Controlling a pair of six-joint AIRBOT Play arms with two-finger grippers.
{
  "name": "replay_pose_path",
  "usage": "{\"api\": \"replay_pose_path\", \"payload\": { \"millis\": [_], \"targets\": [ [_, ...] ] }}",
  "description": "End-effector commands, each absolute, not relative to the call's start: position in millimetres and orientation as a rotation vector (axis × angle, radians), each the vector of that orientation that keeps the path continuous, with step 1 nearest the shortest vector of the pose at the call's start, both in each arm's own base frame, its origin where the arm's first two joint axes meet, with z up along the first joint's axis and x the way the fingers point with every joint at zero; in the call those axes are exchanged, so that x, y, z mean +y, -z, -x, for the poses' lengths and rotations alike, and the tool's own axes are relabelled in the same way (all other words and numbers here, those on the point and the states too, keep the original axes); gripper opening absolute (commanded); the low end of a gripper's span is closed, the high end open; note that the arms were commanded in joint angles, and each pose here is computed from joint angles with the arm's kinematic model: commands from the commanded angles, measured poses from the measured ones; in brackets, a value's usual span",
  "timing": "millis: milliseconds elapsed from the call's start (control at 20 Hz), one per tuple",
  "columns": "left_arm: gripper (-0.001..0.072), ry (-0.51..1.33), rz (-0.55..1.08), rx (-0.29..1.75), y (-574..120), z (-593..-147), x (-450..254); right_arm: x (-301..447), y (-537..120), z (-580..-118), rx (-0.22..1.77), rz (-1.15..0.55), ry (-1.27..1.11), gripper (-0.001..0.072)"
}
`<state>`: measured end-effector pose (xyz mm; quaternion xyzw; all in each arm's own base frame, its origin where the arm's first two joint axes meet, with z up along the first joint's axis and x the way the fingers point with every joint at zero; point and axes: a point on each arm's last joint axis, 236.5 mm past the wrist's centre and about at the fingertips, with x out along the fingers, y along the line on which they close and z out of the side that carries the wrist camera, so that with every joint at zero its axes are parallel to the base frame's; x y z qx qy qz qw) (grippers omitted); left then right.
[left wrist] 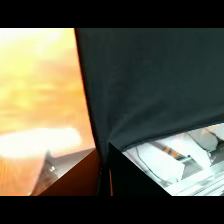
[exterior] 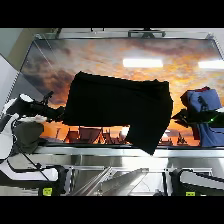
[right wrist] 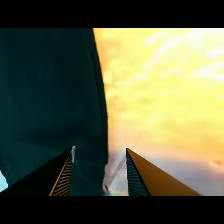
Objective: Fold the shirts.
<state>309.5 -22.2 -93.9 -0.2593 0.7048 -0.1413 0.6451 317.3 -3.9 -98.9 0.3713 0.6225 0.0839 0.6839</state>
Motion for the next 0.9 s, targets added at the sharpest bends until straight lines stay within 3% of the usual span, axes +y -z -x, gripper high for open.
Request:
{"api": "replay_pose_path", "payload": {
  "millis": [0, 150, 200, 250, 350, 450, 650, 750, 850],
  "targets": [
    [0.0024, 0.342, 0.587, 1.645, 103, -304, -28, 25, 117, -319, 1.452, -0.88, -0.222, 0.0371],
    [0.0024, 0.356, 0.579, 1.646, 105, -304, -28, 41, 114, -333, 1.395, -0.925, -0.286, 0.0366],
    [0.0024, 0.354, 0.577, 1.64, 104, -305, -26, 44, 109, -339, 1.365, -0.939, -0.306, 0.0319],
    [0.0025, 0.358, 0.574, 1.634, 101, -308, -26, 49, 102, -344, 1.338, -0.963, -0.337, 0.0131],
    [0.0025, 0.397, 0.577, 1.619, 84, -318, -29, 61, 78, -351, 1.279, -1.009, -0.432, 0.0027],
    [0.0024, 0.522, 0.625, 1.54, 42, -337, -47, 74, 29, -364, 1.152, -1.025, -0.563, 0.0026],
    [0.0023, 0.933, 0.626, 0.992, -157, -378, -101, 80, -163, -380, 0.675, -0.854, -0.782, 0.0026],
    [0.0024, 1.133, 0.519, 0.581, -298, -357, -118, 79, -284, -358, 0.384, -0.633, -0.811, 0.0026],
    [0.0024, 1.258, 0.38, 0.167, -430, -301, -123, 78, -395, -318, 0.101, -0.405, -0.749, 0.0026]
  ]
}}
